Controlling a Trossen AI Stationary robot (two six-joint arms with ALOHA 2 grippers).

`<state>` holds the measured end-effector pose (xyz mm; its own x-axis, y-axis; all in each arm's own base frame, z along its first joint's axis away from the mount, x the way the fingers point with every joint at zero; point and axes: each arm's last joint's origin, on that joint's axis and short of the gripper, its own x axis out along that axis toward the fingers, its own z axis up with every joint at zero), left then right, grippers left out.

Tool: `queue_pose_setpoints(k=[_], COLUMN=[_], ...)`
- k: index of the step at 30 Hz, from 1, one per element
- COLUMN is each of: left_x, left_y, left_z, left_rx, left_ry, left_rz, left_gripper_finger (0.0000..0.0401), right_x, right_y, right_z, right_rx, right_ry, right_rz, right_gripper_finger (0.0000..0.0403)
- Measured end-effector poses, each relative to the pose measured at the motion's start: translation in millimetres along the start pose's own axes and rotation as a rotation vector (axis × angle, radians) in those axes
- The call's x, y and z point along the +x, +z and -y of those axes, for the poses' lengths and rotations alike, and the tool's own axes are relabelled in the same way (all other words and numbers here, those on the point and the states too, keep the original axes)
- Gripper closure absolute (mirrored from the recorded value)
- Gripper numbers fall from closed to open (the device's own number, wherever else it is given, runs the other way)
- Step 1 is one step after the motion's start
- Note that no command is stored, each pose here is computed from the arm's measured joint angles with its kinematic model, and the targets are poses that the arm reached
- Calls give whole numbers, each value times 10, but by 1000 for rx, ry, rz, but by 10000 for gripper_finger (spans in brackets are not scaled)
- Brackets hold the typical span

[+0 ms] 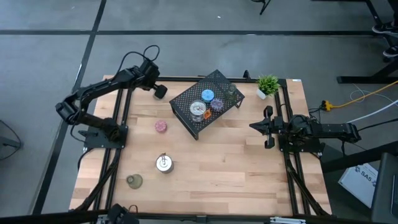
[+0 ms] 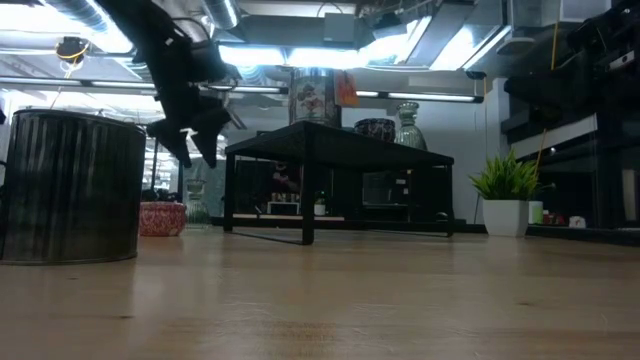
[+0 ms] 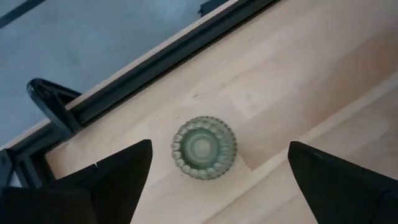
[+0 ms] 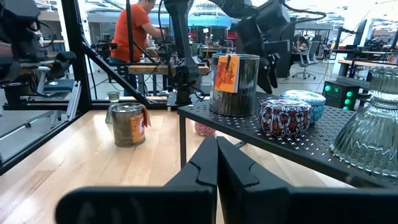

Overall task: Pick & Place candle stick holders
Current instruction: Put the top green glass candle holder on the shelf aligned with the green glass candle holder

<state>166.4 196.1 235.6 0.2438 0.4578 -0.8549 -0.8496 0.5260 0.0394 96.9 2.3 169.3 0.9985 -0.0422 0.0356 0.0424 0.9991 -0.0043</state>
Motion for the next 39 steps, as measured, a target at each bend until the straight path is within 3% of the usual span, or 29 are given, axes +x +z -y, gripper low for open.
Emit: queue_pose_setpoints(k=[16, 23, 39], left_x=[362, 411, 408], left_y=[1, 58, 14], left_z=[-3, 8, 3], left_rx=[45, 38, 44], left_ry=[35, 31, 35], left_rz=[-94, -43, -88], left_gripper_finger=[26, 29, 102], right_x=[0, 0, 0], right_y=[0, 0, 0], right_z=[0, 0, 0], right_rx=[0, 0, 0], right_ry=[0, 0, 0], right_rz=[0, 0, 0], right_gripper_finger=[402, 402, 402])
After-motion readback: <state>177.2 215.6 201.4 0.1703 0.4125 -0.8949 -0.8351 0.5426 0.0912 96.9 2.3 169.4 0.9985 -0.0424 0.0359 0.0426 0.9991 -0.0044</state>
